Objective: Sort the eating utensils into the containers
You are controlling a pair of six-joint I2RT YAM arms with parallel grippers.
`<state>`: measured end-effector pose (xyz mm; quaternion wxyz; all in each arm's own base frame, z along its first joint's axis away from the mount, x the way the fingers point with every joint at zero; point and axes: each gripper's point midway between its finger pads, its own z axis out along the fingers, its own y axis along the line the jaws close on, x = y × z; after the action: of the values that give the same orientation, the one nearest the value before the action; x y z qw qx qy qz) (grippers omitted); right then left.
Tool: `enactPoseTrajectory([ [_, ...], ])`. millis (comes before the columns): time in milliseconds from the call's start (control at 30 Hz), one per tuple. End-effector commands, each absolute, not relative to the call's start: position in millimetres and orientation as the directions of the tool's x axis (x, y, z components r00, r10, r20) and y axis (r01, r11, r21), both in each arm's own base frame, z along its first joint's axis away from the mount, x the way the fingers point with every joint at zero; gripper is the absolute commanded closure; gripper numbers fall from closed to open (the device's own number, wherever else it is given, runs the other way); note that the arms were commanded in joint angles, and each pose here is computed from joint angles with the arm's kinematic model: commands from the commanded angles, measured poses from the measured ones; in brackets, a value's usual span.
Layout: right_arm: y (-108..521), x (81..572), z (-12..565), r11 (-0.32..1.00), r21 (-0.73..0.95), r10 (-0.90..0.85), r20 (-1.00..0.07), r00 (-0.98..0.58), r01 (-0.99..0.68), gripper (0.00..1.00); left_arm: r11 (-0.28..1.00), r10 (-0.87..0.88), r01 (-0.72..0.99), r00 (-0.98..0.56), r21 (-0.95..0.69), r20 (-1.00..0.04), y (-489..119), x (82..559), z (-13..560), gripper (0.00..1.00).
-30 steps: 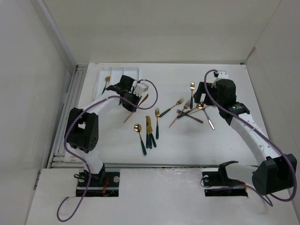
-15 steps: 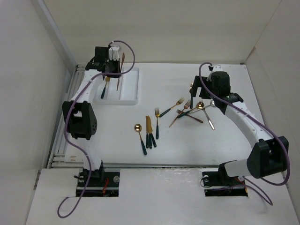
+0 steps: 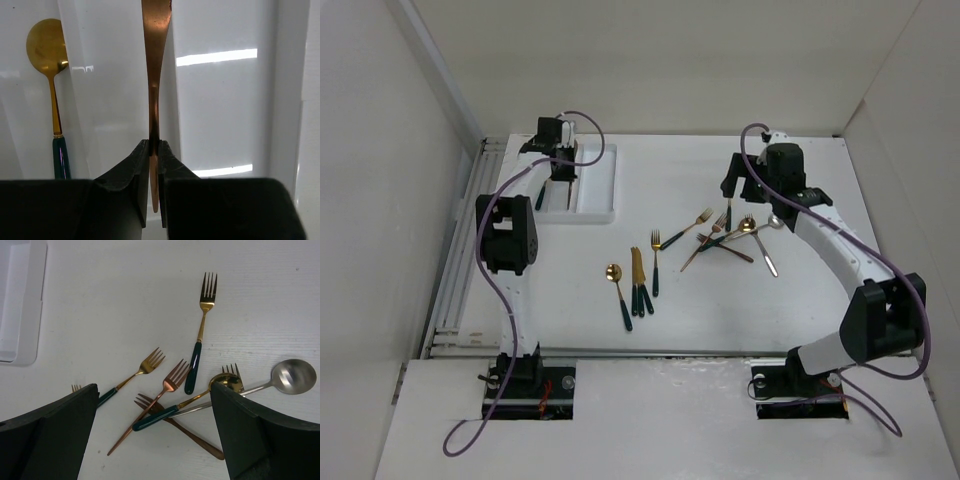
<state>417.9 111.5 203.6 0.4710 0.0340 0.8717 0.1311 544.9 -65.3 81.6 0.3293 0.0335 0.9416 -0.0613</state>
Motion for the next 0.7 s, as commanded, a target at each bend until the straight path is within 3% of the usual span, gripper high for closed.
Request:
enactPoseTrajectory([
  [0, 120, 431, 235, 0.954, 0.288, 0.209, -0.845, -0.492, -0.088, 0.03, 0.995, 0.007, 0.076, -0.724, -0.069, -0.69, -54, 568, 105, 1.0],
  [100, 117, 434, 235, 0.958, 0.279, 0.211, -0.848, -0.487, -0.072, 0.03, 0.994, 0.009, 0.08, -0.748, -0.077, -0.664, -56, 565, 90, 1.0],
  [133, 117, 434, 235, 0.958, 0.279, 0.211, -0.848, -0.487, -0.072, 0.03, 0.994, 0.01, 0.08, -0.754, -0.077, -0.657, -56, 563, 89, 0.95],
  [200, 117, 433, 233, 0.958, 0.278, 0.209, -0.844, -0.494, -0.069, 0.03, 0.993, 0.011, 0.084, -0.767, -0.084, -0.642, -57, 560, 83, 0.8],
  [233, 117, 433, 233, 0.958, 0.278, 0.209, -0.844, -0.494, -0.069, 0.03, 0.993, 0.011, 0.084, -0.767, -0.084, -0.642, -57, 560, 83, 0.63],
  [333, 117, 433, 233, 0.958, 0.278, 0.209, -0.844, -0.494, -0.069, 0.03, 0.996, -0.023, 0.043, -0.736, -0.081, -0.676, -49, 564, 107, 0.49],
  [467, 129, 430, 237, 0.959, 0.263, 0.179, -0.853, -0.491, -0.108, 0.03, 0.995, -0.064, 0.02, -0.647, -0.101, -0.76, -40, 575, 167, 0.48],
  [667, 145, 412, 239, 0.976, 0.2, 0.131, -0.853, -0.506, -0.085, 0.03, 0.992, -0.077, 0.043, -0.557, -0.122, -0.827, -43, 556, 237, 0.45],
])
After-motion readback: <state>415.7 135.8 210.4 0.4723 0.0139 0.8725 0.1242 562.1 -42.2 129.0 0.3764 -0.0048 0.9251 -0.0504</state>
